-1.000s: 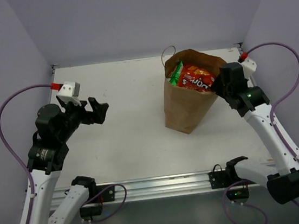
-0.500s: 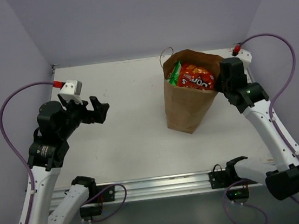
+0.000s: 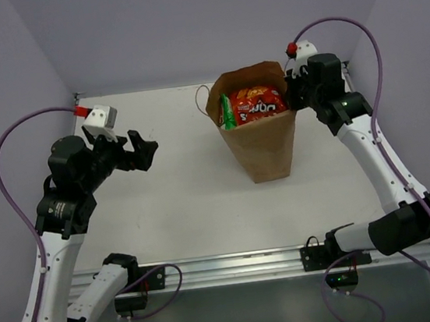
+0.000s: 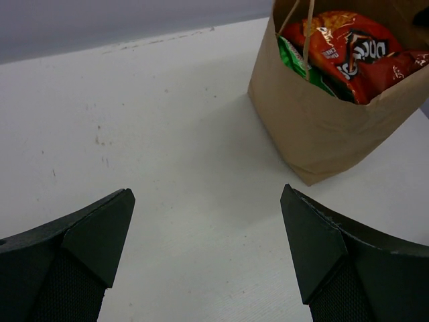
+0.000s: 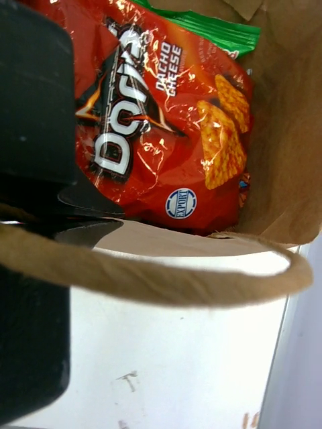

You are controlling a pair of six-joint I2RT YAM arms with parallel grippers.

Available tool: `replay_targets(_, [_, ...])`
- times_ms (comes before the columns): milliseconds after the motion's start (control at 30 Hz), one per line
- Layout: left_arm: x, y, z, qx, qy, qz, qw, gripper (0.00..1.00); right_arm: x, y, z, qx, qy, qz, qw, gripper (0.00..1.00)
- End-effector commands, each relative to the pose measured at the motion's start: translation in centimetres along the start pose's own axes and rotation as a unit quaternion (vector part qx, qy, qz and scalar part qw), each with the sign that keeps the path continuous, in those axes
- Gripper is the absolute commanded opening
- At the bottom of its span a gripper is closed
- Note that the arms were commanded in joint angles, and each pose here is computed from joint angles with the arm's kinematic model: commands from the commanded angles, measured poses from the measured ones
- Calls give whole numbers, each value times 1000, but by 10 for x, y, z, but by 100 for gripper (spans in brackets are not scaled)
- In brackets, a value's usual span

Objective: Take the snacks out of the paper bag

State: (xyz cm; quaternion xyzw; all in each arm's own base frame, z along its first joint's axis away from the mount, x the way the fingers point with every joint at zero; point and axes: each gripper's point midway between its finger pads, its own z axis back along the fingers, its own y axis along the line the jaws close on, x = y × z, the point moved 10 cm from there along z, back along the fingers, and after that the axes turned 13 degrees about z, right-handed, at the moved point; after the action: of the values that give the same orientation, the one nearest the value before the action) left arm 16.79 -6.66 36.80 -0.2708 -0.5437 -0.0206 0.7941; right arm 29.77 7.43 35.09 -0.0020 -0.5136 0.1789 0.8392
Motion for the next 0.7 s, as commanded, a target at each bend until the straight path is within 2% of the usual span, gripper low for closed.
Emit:
replay_targets(0, [16,-13,-2,-48,-3,-10,999,100,69,-7,29,36,-193,95,976,0])
replay_targets(133, [25,-23,-14,-97,17,4,995,100,77,-8,33,45,-230,163,958,0])
replay_targets(300, [41,-35,-36,-151,35,32,987,100,90,-16,42,2,-273,238,932,0])
replay_targets(433, [57,-45,-45,-161,14,38,986,100,105,-17,49,-18,-293,248,923,0])
replay_targets(567, [69,-79,-54,-207,3,35,978,100,104,-11,46,-55,-309,258,914,0])
replay_targets(633, [66,-92,-68,-198,6,35,980,100,104,-5,48,-61,-314,260,911,0])
replay_targets(667, [63,-111,-68,-220,13,28,975,100,100,-3,46,-56,-310,259,913,0])
